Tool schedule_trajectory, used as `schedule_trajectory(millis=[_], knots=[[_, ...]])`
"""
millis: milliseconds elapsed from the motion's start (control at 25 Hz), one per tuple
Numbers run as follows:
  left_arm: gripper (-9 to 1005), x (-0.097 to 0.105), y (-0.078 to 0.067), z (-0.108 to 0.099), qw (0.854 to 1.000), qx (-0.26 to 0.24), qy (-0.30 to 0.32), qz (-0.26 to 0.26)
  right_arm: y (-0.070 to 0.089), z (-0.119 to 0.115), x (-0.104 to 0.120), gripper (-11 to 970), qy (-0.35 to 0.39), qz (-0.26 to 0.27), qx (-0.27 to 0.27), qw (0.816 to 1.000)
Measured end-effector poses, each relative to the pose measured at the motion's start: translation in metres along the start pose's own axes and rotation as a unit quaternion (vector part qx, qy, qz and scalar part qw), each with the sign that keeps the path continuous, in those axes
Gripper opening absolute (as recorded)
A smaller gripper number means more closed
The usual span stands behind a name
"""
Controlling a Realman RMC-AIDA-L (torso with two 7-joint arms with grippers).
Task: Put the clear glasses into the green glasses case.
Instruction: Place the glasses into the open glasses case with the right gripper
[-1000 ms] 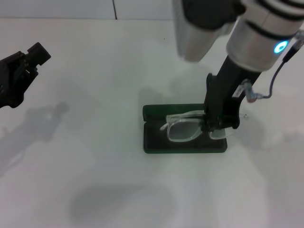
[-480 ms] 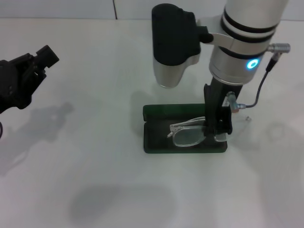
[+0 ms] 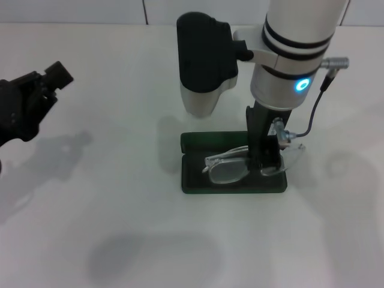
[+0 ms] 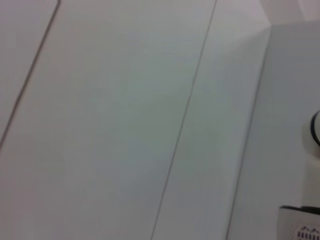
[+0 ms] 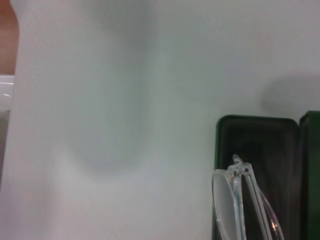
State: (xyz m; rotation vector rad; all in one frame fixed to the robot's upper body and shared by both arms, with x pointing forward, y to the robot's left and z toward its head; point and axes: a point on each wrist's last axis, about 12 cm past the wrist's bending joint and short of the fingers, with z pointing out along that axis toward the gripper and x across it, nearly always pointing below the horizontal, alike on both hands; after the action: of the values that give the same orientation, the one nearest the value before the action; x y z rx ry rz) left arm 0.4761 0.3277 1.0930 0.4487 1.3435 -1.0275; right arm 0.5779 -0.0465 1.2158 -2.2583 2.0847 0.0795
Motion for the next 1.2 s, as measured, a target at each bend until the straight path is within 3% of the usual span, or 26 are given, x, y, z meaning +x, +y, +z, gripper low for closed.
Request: schedule_trajectory(millis=[320,720,880,1200], knots=[[73,-0.004,0.002,-0.01,1.0,-0.009,0.009,0.011,0.001,0.007,0.004,52,-0.013,0.005,-0.001,1.0],[73,-0.026,0.012,-0.034,0.997,-0.041,0.036,0.056,-0.001,0.006,0.003,52,-0.022,0.008,0.006,1.0],[74,-0.024,0.009,-0.038,0.994,-0.027,0.086,0.06,-0.002,0.006,0.002,51,-0.025,0.01,0.009,1.0],[74,-0.02,0.006,-0.046,0.992,-0.029,0.107,0.055,-0.002,0.006,0.002,52,-0.029,0.012,0.006,0.999]])
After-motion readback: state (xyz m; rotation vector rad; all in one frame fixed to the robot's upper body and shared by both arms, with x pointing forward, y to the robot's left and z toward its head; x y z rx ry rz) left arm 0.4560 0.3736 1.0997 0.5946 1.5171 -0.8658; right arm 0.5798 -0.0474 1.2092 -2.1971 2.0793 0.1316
